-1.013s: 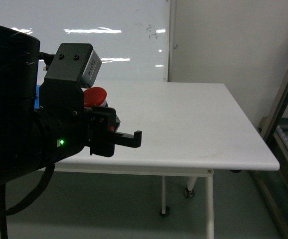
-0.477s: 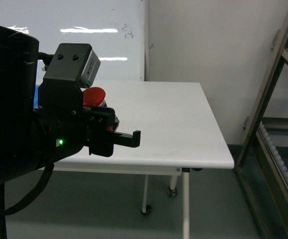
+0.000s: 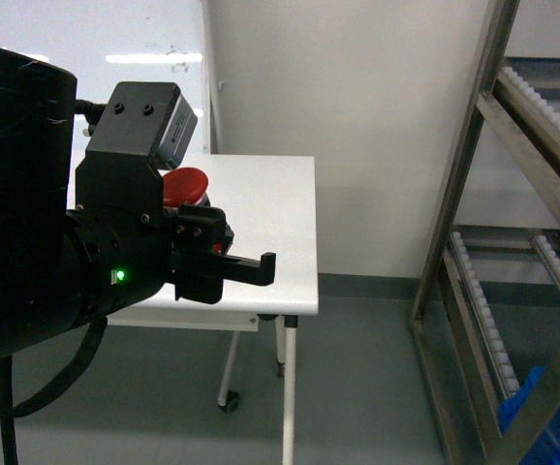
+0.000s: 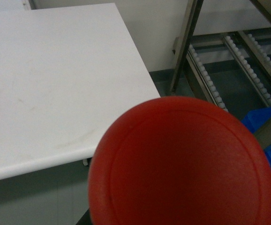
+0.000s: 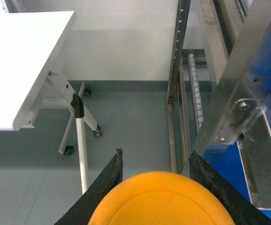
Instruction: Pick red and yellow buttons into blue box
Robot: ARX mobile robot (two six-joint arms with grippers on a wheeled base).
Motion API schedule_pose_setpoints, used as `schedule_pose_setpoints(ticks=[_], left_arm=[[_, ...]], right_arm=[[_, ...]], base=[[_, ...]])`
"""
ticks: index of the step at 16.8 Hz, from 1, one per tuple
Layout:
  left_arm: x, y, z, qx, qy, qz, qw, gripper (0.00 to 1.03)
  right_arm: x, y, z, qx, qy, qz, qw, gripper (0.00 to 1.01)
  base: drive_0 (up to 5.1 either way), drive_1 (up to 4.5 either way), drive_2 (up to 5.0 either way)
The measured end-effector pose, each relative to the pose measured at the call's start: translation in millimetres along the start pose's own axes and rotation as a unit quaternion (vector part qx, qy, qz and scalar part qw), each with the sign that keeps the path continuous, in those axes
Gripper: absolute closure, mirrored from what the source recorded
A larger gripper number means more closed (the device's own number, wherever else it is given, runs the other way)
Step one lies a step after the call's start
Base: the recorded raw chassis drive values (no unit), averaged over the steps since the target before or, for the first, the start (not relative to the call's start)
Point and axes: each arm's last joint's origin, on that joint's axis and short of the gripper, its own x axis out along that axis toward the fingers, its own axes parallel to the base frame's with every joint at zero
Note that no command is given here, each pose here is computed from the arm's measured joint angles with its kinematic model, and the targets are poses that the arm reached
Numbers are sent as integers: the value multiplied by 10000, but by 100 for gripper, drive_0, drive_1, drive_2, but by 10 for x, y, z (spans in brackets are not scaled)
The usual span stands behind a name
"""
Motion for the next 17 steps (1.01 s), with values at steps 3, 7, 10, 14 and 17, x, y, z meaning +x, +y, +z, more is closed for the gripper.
schedule_pose_setpoints(ticks=[3, 7, 10, 14, 17], left_arm=[[0, 6, 2, -4, -6, 6, 10000, 78], [0, 5, -2, -2, 15, 7, 10000, 78], [0, 5, -1, -2, 7, 8, 10000, 78], [0, 6, -5, -3, 24, 11, 10000, 78], [0, 5, -4, -1, 18, 11, 10000, 78]], right_arm=[[0, 0, -1, 0, 4, 0, 10000, 63], [0, 0, -1, 0, 3, -10, 10000, 63], [0, -1, -1, 1, 3, -10, 10000, 63], [0, 1, -2, 0, 8, 1, 10000, 63], [0, 1, 0, 0, 2, 4, 10000, 63]], base=[[425, -438, -42], [444, -418, -24], [474, -344, -121], [488, -253, -253], [497, -244, -244]])
